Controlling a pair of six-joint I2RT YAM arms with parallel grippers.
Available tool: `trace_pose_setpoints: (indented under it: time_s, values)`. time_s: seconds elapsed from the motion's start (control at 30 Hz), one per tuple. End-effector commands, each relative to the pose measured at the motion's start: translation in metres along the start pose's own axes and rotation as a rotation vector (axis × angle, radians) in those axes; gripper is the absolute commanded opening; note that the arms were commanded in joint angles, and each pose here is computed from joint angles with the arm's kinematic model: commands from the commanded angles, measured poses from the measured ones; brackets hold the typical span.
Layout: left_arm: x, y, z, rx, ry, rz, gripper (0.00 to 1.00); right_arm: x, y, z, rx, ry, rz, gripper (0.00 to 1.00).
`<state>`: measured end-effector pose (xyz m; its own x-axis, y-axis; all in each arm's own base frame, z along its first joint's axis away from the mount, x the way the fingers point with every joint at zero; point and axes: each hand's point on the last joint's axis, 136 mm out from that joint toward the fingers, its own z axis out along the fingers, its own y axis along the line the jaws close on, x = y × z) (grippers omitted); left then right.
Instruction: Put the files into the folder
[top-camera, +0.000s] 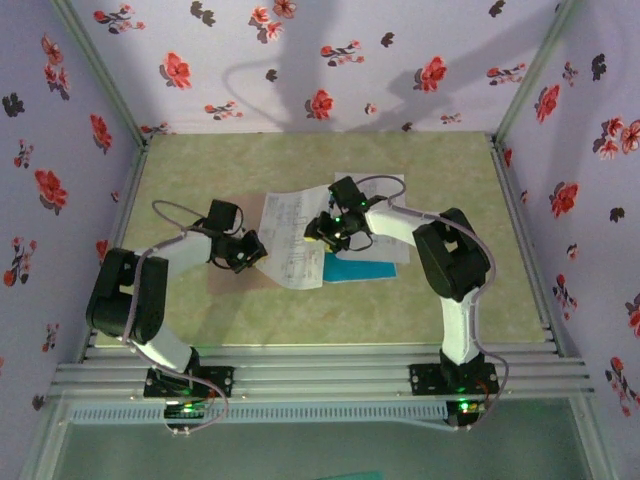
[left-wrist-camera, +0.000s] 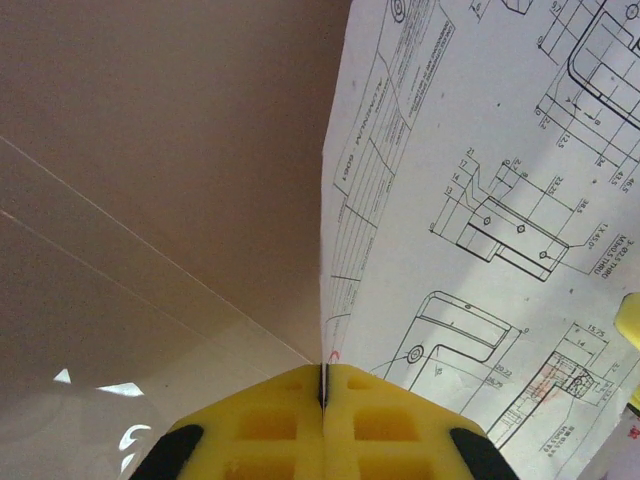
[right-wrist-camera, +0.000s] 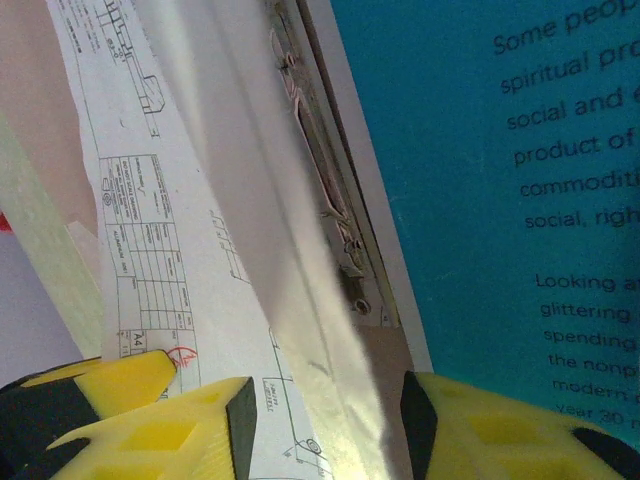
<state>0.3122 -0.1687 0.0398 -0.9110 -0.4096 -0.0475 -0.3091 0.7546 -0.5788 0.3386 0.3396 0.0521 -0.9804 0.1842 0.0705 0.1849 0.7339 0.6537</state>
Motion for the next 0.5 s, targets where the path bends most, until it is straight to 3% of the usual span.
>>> trace_pose_setpoints:
  time_s: [0.0,0.23,0.47]
  values:
    - [0.004,0.006,0.004,0.001,0.022,0.01,0.0,0.008,0.006,-0.006,0.0,-0.003,-0.047,0.43]
    - [0.003,0.004,0.004,0.003,0.019,0.012,0.0,0.015,-0.001,-0.002,0.051,-0.009,-0.07,0.36]
    - [0.003,0.004,0.002,0.001,0.02,0.01,0.0,0.01,-0.013,-0.012,0.135,-0.061,-0.113,0.18]
